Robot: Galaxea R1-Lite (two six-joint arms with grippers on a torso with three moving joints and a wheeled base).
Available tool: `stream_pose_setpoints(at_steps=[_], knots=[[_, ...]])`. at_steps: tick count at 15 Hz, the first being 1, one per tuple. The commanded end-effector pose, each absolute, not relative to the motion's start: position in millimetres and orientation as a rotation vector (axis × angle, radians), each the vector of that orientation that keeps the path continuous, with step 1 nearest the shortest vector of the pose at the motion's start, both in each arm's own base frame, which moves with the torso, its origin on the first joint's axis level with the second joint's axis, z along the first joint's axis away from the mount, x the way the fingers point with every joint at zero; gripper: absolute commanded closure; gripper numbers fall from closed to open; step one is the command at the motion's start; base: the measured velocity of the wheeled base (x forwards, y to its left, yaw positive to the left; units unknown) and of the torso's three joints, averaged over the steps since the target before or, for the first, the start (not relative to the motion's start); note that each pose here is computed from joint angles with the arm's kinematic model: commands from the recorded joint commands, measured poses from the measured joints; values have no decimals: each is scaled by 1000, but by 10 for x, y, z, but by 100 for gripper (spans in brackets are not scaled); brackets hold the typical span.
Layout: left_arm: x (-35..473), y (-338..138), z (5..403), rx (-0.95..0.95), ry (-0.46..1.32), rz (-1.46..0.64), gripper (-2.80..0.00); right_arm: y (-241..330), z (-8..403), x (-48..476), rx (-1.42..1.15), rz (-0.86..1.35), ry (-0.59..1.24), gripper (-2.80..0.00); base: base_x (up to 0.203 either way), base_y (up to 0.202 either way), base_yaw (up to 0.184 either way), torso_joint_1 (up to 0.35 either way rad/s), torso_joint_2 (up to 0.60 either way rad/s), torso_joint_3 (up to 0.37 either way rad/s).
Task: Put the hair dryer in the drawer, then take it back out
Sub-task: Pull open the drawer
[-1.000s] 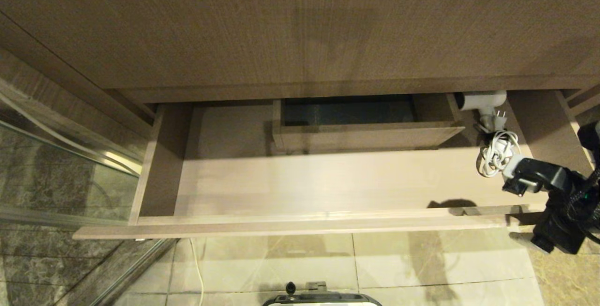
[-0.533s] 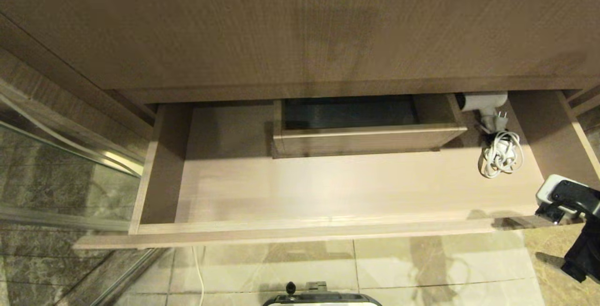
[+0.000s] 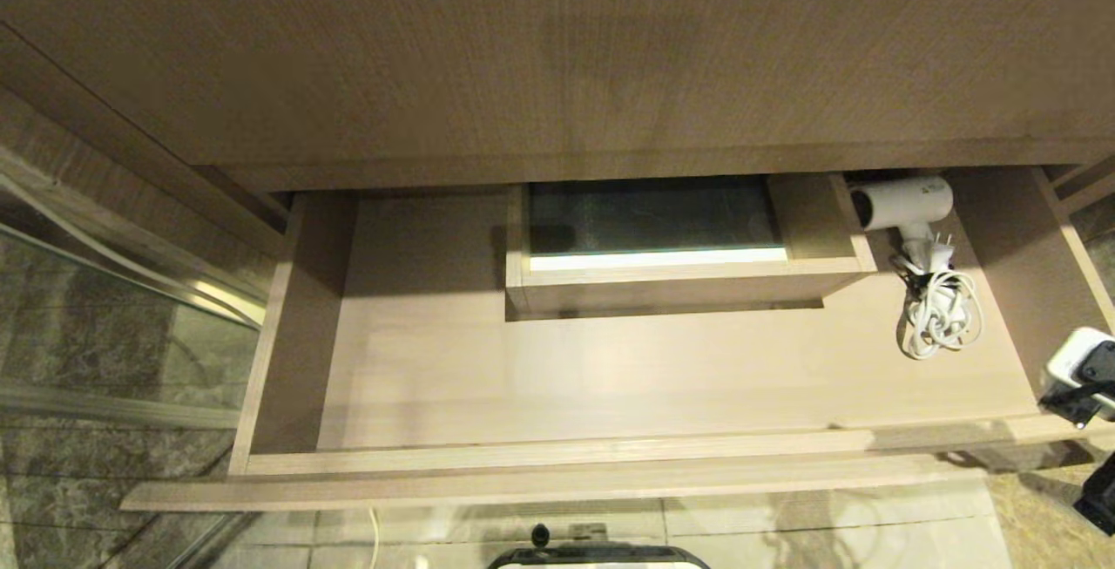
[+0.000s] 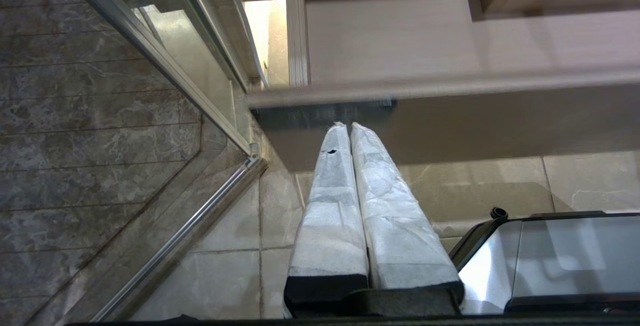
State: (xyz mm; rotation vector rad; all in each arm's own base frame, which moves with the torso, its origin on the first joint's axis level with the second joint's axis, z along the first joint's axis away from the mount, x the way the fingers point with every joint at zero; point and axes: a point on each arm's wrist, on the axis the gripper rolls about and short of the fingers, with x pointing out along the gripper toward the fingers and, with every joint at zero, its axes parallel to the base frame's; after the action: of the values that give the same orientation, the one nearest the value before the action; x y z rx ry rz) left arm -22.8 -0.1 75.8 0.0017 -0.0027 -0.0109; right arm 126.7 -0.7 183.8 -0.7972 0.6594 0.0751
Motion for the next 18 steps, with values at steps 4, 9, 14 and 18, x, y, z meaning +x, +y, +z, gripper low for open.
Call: stream_pose_setpoints(at_steps=[4, 9, 14, 18], knots=[[-227, -1, 755, 2, -2, -11, 0, -85, 2003, 1249, -746, -36, 567, 0, 0, 0, 0, 0, 0, 0], [-227, -1, 754, 2, -2, -9, 0, -286, 2033, 1443, -668, -176, 595, 0, 0, 0, 0, 0, 0, 0], [-227, -1, 754, 2, -2, -11, 0, -463, 2158, 1950, -583, -229, 627, 0, 0, 0, 0, 0, 0, 0], [-227, -1, 754, 2, -2, -11, 0, -688, 2191, 2637, -486, -239, 630, 0, 0, 0, 0, 0, 0, 0]])
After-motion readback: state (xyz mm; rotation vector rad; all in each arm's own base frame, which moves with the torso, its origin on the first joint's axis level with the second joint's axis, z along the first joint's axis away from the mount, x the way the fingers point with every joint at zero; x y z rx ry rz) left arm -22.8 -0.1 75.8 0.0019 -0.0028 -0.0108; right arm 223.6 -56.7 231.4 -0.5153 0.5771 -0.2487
